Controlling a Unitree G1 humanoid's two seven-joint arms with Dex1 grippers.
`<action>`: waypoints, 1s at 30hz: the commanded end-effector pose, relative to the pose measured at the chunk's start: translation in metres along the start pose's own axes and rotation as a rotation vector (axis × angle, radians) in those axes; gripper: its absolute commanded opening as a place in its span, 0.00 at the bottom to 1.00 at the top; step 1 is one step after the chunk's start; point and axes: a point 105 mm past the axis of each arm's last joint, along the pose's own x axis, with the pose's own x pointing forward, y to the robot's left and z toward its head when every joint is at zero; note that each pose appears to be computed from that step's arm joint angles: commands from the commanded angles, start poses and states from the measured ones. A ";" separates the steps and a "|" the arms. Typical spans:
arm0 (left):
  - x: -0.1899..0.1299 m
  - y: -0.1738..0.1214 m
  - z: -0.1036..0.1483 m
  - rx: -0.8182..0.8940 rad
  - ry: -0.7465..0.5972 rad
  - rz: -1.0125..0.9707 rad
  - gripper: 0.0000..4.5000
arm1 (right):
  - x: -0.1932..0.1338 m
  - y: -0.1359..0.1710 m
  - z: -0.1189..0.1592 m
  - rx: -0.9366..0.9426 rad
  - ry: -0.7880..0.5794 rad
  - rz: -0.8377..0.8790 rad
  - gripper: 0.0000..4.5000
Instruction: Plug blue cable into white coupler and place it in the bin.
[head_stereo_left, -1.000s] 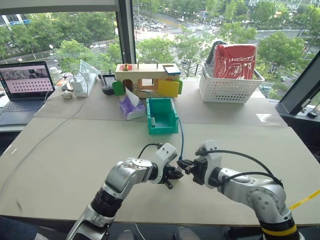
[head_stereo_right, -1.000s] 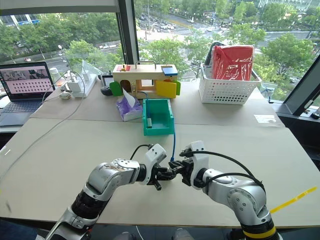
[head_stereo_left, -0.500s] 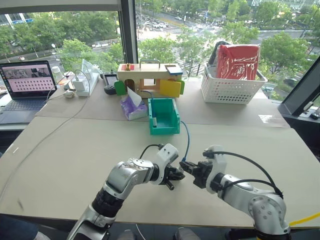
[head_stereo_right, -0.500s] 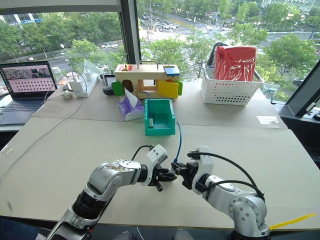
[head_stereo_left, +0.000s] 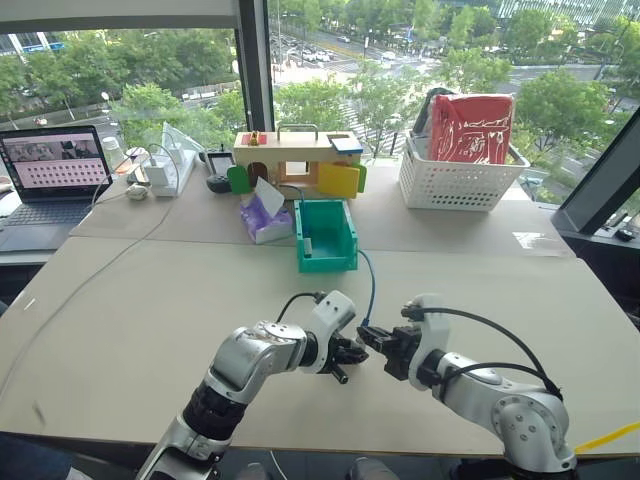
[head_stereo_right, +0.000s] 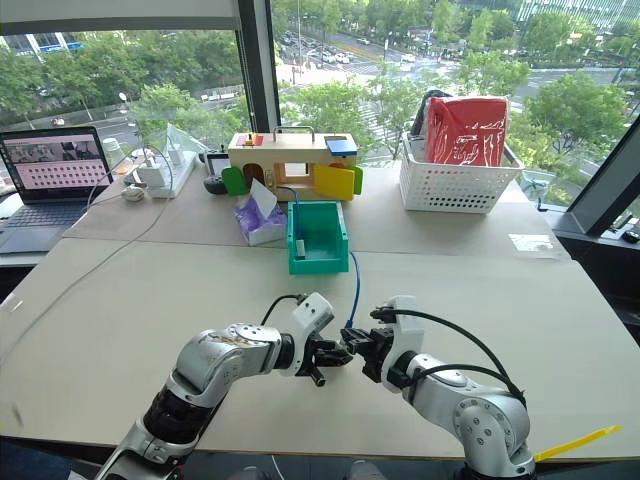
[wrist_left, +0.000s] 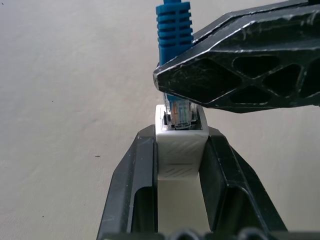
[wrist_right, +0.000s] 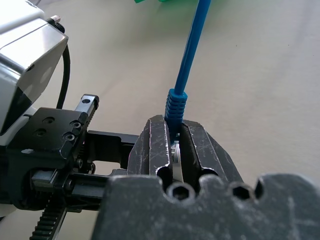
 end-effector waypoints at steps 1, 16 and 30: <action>0.002 0.000 -0.018 -0.041 0.067 -0.003 0.14 | -0.013 -0.030 -0.055 0.044 0.211 -0.148 0.00; -0.001 0.003 -0.019 -0.034 0.082 -0.004 0.14 | -0.011 -0.020 -0.050 0.060 0.174 -0.107 0.00; -0.003 0.005 -0.018 -0.036 0.084 0.004 0.14 | -0.021 -0.033 -0.059 -0.112 0.231 -0.200 0.00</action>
